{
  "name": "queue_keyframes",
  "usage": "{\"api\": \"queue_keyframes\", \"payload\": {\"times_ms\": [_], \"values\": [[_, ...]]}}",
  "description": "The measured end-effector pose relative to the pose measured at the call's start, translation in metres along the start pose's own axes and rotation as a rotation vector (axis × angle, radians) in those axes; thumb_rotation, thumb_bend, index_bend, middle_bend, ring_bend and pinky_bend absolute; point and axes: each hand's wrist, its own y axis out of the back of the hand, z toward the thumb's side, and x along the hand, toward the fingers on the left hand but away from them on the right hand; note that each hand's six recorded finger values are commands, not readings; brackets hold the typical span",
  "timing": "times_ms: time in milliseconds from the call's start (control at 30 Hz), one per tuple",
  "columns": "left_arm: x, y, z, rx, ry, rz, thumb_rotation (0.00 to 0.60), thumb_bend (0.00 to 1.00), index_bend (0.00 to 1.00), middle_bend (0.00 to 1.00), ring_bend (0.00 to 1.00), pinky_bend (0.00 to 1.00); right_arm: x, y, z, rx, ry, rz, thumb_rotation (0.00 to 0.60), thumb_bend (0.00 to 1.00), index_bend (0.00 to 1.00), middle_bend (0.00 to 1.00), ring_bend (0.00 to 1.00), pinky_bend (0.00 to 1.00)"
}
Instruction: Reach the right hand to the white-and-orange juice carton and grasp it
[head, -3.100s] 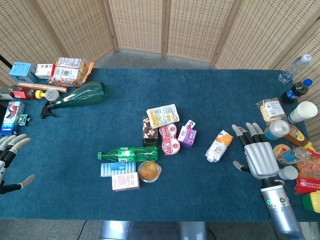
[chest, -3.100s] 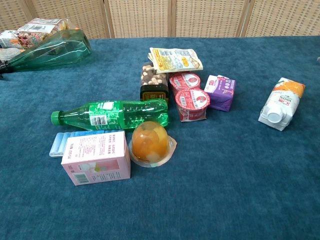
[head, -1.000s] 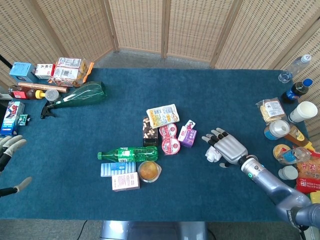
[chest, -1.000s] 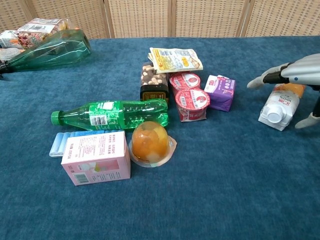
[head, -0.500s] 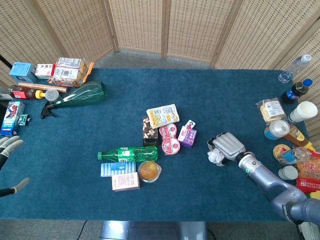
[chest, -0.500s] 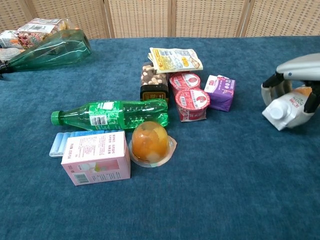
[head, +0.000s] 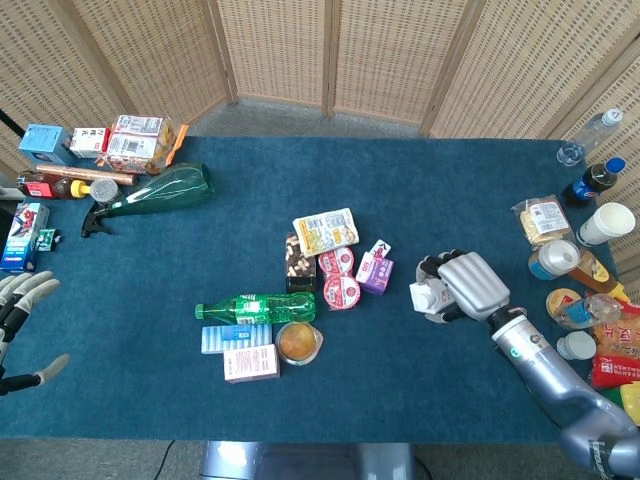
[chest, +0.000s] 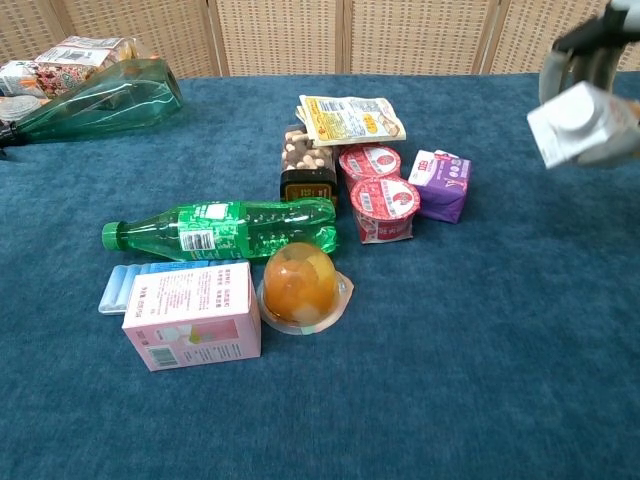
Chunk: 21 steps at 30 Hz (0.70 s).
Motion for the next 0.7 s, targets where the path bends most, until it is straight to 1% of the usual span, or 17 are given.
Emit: {"api": "queue_keyframes", "payload": {"times_ms": [200, 300, 500, 700], "values": [[-0.002, 0.002, 0.001, 0.003, -0.006, 0.006, 0.6, 0.27, 0.12, 0.11, 0.0, 0.0, 0.009, 0.033, 0.027, -0.062, 0.073, -0.136, 0.6, 0.18, 0.73, 1.0, 0.82, 0.96], [-0.002, 0.003, 0.001, 0.003, -0.006, 0.009, 0.6, 0.27, 0.12, 0.11, 0.0, 0.0, 0.012, 0.041, 0.034, -0.067, 0.086, -0.172, 0.6, 0.17, 0.73, 1.0, 0.82, 0.96], [-0.003, 0.003, -0.002, -0.002, -0.004, 0.011, 0.6, 0.27, 0.12, 0.11, 0.0, 0.0, 0.015, 0.051, 0.044, -0.074, 0.089, -0.211, 0.6, 0.17, 0.73, 1.0, 0.82, 0.95], [-0.003, 0.003, -0.005, -0.008, -0.003, 0.012, 0.6, 0.27, 0.12, 0.12, 0.0, 0.0, 0.017, 0.051, 0.047, -0.058, 0.082, -0.206, 0.6, 0.17, 0.73, 1.0, 0.83, 0.95]]}}
